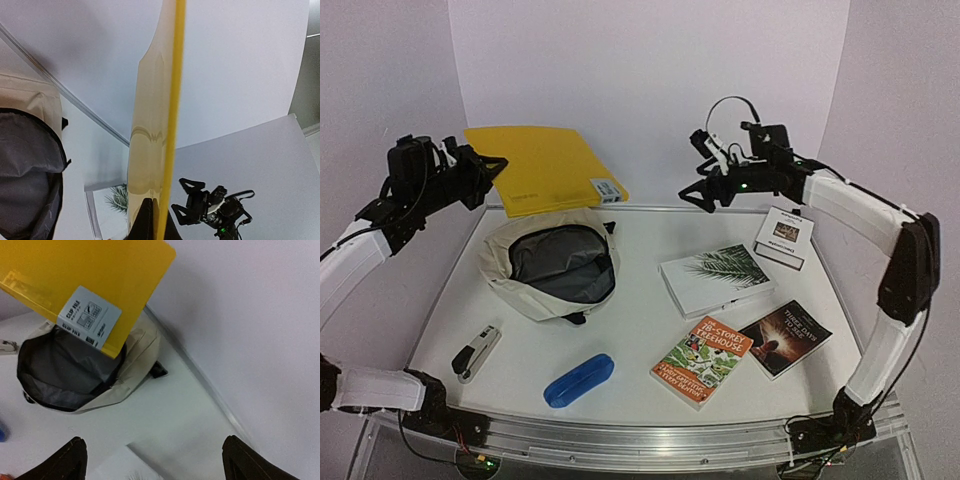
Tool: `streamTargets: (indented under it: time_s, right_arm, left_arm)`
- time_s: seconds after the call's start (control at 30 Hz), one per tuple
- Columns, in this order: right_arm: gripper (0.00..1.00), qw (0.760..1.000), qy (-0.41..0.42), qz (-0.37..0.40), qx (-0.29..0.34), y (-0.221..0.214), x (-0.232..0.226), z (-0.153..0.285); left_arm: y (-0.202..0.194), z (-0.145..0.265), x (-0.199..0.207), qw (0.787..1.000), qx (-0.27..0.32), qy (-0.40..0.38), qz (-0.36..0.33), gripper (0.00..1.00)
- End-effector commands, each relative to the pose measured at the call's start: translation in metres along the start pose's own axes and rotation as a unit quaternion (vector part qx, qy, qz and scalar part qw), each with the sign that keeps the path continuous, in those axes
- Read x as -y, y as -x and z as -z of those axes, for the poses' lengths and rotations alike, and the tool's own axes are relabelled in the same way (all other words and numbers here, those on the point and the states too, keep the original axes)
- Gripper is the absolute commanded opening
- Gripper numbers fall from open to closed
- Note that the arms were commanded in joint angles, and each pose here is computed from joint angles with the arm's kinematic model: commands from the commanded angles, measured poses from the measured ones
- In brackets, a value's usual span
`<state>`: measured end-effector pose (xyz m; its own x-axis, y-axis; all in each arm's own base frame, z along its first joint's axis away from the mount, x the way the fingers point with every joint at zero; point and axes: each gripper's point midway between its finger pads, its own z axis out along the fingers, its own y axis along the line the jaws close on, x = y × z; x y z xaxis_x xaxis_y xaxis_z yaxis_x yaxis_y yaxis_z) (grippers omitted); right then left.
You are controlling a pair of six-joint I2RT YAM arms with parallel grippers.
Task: Pack the student bag
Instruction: Pick up the files from the center of the board, then adjust the student bag at the center of the board.
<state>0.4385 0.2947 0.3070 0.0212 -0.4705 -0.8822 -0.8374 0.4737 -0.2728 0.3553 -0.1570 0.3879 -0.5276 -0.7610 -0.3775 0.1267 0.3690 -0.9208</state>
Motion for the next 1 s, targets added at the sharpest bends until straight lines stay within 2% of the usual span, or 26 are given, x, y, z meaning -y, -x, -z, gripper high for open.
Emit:
streamTargets:
  time_s: [0.0,0.17,0.3,0.63,0.97]
  right_arm:
    - [0.89,0.957,0.115,-0.261,-0.055,-0.028,-0.036,-0.054]
    - [0.78,0.915,0.123,-0.369,-0.103,-0.072,-0.047,-0.128]
    - [0.69,0.903,0.119,-0.398,-0.112,-0.088,-0.053,-0.175]
    - [0.53,0.903,0.096,-0.413,-0.072,-0.107,-0.052,-0.246]
    - [0.53,0.904,0.094,-0.413,-0.056,-0.120,-0.074,-0.281]
  left_arm:
    - [0.034,0.044,0.012,0.993,0.113,0.013,-0.029,0.00]
    - [0.043,0.064,0.015,0.988,0.147,0.027,-0.043,0.00]
    - [0.041,0.067,0.013,0.988,0.141,0.038,-0.047,0.00]
    - [0.040,0.084,0.008,0.986,0.150,0.056,-0.037,0.00]
    - [0.041,0.095,0.011,0.985,0.153,0.065,-0.039,0.00]
